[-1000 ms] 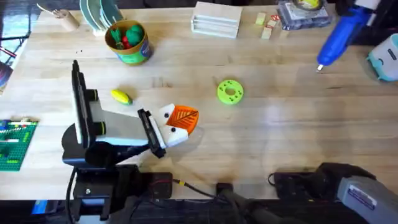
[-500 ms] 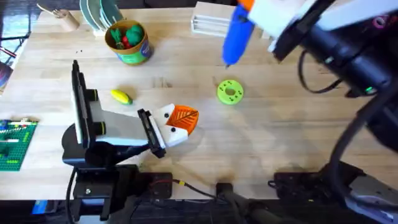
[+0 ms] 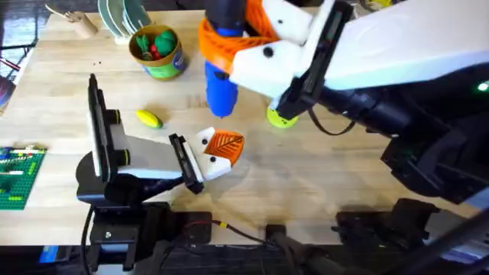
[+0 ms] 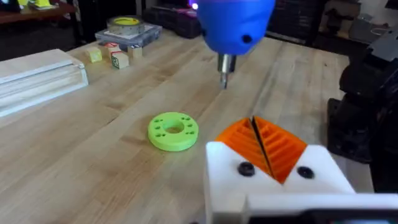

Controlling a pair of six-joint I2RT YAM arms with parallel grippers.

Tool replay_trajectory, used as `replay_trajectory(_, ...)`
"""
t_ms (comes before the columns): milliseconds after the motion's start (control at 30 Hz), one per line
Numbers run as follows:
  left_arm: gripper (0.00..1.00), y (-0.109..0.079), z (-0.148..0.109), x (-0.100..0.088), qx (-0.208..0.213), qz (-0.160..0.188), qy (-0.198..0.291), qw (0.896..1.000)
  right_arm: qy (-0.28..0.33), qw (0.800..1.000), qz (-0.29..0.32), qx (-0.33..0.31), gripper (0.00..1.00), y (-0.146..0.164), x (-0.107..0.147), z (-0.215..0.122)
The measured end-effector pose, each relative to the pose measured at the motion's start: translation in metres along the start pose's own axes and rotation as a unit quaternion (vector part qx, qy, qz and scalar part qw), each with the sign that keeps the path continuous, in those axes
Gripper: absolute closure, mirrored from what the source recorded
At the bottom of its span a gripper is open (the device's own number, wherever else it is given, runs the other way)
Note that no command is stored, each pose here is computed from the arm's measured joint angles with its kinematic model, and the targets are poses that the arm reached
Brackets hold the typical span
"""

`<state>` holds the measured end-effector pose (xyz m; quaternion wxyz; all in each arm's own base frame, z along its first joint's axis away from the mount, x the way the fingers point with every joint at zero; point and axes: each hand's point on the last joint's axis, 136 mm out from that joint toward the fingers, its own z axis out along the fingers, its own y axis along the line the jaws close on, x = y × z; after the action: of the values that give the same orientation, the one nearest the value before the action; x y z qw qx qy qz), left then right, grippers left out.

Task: Pick up the gripper from the table and insert it into the empty holder that is missing its gripper. Then pick up a screw, insert it into the mounting hole, and use the screwdriver to tighten it. Finally, clean up the table by picking up the vegetable and placing it into the bucket.

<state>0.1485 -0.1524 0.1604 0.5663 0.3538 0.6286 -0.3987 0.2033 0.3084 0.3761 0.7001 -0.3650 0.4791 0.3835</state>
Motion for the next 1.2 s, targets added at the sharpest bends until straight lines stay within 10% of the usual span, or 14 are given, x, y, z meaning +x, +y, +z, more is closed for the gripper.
replay_trajectory(1200, 0.997, -0.001, 0.000, 0.002, 0.004, -0.007, 0.003, 1.000, 0.006, 0.997, 0.018, -0.074, 0.978, 0.048, 0.027, 0.023)
